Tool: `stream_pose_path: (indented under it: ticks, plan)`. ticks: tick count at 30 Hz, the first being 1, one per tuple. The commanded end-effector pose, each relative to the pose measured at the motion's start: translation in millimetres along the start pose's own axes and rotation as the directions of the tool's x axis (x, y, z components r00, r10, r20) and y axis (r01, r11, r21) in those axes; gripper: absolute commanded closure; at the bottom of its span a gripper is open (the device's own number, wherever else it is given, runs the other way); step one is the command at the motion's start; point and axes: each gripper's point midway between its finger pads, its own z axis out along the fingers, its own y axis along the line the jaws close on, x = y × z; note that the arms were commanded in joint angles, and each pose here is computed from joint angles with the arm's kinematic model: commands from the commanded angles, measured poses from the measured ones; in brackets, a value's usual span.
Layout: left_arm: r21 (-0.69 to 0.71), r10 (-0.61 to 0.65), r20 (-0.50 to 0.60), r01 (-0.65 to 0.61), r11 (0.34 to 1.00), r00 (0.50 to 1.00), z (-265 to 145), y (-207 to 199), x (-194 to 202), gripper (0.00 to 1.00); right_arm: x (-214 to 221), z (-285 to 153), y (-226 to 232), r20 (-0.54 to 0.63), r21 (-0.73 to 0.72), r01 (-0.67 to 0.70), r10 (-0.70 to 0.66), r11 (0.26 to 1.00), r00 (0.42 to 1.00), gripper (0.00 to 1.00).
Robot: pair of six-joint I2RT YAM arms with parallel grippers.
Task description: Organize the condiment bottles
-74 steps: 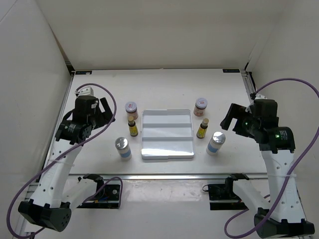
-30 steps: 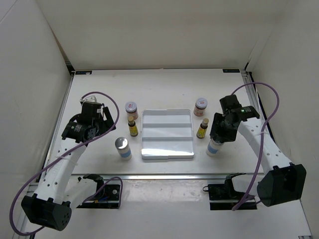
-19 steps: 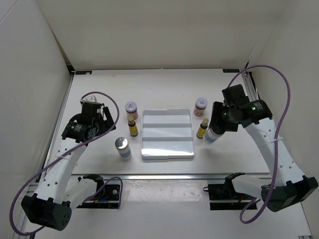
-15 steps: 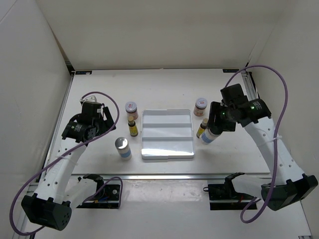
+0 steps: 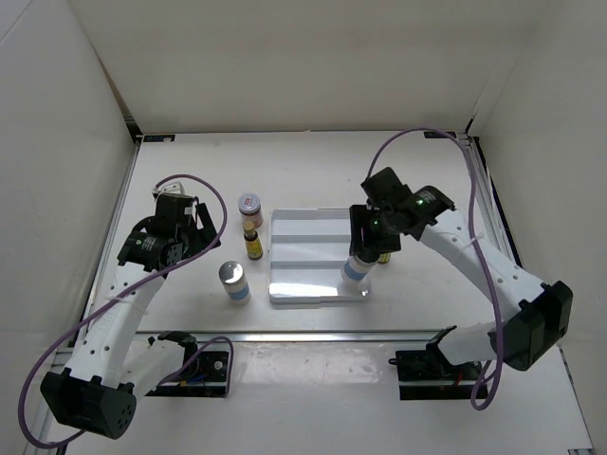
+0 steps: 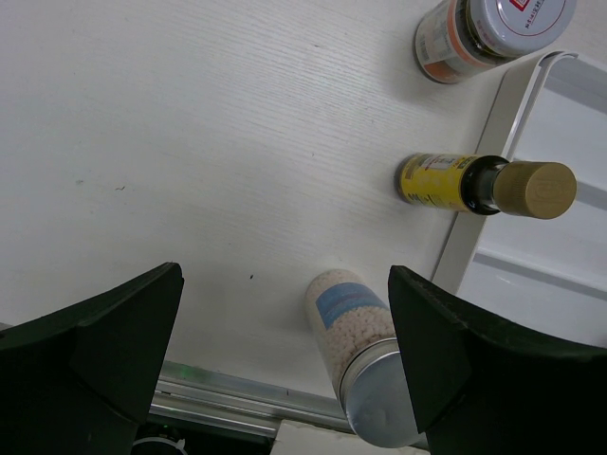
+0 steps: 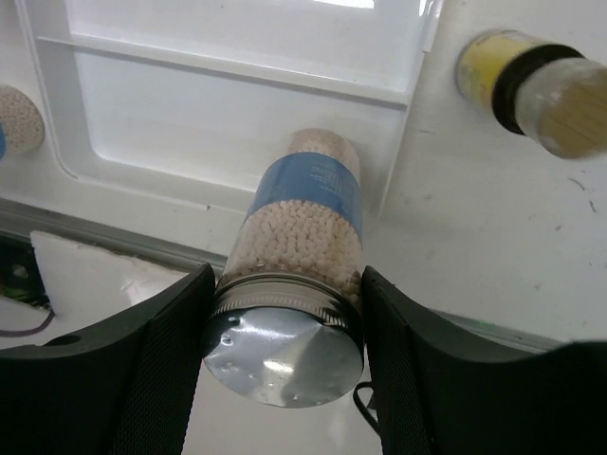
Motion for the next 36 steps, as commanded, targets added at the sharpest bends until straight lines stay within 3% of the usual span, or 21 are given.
stream_pose_path:
  ticks: [1, 6, 9, 13, 14, 15, 22, 36]
  plan:
    - [-0.004, -0.006, 0.017, 0.006, 1.0, 1.0, -1.0, 1.3, -3.4, 0.0, -14.0, 25.3, 10.4, 0.065, -0.018, 0.012, -0.011, 1.0, 0.998, 0.99]
    - [0.019, -0.003, 0.027, 0.003, 1.0, 1.0, -5.6, -2.3, -3.6, 0.0, -2.3, 52.2, 7.8, 0.014, 0.013, 0.028, -0.028, 1.0, 1.0, 0.99]
    - [0.062, 0.03, 0.02, -0.031, 0.998, 0.999, -9.3, -10.2, -0.2, 0.0, 3.2, 60.4, 5.5, -0.011, 0.035, 0.037, -0.036, 0.999, 0.999, 0.89]
    - [0.118, 0.071, 0.018, -0.073, 0.99, 0.997, -15.4, -22.8, 5.3, 0.0, -5.0, 53.3, 7.7, 0.026, 0.063, 0.043, -0.045, 0.997, 0.999, 0.46]
    - [0.152, 0.08, 0.032, -0.084, 0.985, 0.996, -22.4, -30.0, 3.5, 0.0, -5.1, 49.7, 4.5, 0.023, 0.083, 0.043, -0.046, 0.996, 0.999, 0.31]
    - [0.181, 0.07, 0.044, -0.077, 0.981, 0.997, -28.8, -35.1, 1.6, 0.0, -12.6, 41.7, 10.4, 0.05, 0.08, 0.052, -0.056, 0.995, 0.997, 0.0]
    - [0.234, 0.038, -0.065, -0.022, 0.972, 0.997, -35.6, -55.8, 29.5, 0.0, -27.8, 0.8, 24.3, 0.163, 0.1, 0.108, -0.123, 0.989, 0.979, 0.0]
    - [0.227, 0.159, -0.028, -0.148, 0.963, 0.987, -38.7, -62.8, 44.5, 0.0, -37.2, -25.9, 12.1, 0.274, 0.176, 0.133, -0.178, 0.975, 0.945, 0.0]
